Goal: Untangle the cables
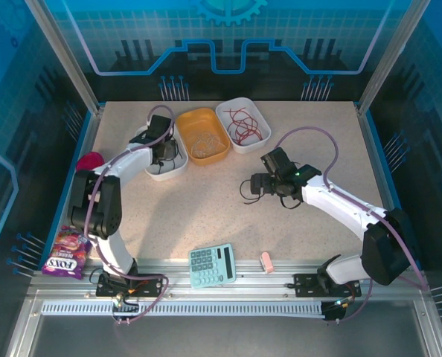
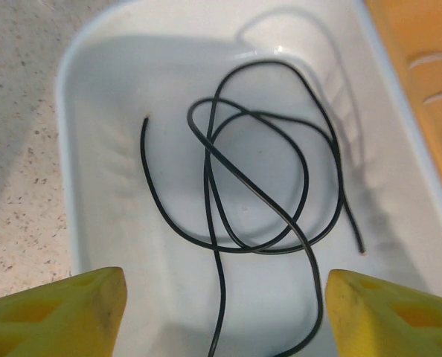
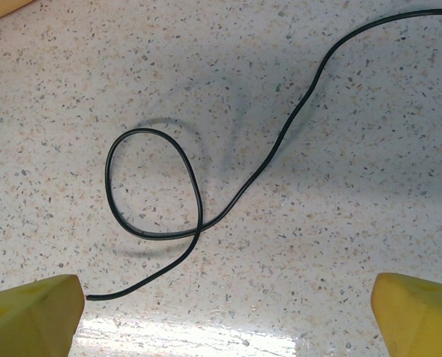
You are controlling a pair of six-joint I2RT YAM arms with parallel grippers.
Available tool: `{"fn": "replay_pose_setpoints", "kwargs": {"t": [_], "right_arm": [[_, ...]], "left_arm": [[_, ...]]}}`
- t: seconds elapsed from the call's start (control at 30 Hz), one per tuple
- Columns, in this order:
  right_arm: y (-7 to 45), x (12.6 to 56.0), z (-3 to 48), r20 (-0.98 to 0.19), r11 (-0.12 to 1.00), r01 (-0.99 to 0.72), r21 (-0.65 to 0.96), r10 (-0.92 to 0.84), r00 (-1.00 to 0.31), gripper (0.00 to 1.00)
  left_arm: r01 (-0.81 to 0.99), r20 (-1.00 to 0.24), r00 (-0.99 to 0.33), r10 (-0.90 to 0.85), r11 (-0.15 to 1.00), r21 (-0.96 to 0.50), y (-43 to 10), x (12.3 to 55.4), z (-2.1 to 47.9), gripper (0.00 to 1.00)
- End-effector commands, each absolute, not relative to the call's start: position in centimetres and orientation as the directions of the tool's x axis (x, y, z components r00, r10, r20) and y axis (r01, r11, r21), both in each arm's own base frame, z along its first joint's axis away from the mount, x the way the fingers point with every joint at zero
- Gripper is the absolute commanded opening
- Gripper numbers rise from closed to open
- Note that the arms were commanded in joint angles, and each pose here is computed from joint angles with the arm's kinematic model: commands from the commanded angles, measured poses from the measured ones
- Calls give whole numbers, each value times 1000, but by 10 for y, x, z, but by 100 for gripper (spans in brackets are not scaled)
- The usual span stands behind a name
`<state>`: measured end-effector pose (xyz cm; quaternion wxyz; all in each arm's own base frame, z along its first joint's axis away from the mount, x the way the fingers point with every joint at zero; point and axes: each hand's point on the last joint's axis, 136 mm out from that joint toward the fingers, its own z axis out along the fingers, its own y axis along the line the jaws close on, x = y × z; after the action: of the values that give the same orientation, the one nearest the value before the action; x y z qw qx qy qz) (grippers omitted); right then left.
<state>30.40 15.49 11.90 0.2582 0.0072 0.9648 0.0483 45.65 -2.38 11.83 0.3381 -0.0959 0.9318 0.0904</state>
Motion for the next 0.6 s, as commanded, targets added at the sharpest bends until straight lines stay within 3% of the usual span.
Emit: {"fn": "replay_pose_setpoints", "kwargs": {"t": [0.0,0.17,0.57], "right_arm": [[159,300,119,-497,994,-14,104,40,-867,100],[155,298,118,-498,995,3,98,51,-866,100],[135,291,115,-509,993,97,68,118,-853,100]], "left_arm": [[-230,-685,-717,-127,971,61,-29,451,151,78],[-187,-720,-682,-126,982,5,-43,436,180,99],[103,-736,-669,-106,967,-232,-154,380,197,99]]}}
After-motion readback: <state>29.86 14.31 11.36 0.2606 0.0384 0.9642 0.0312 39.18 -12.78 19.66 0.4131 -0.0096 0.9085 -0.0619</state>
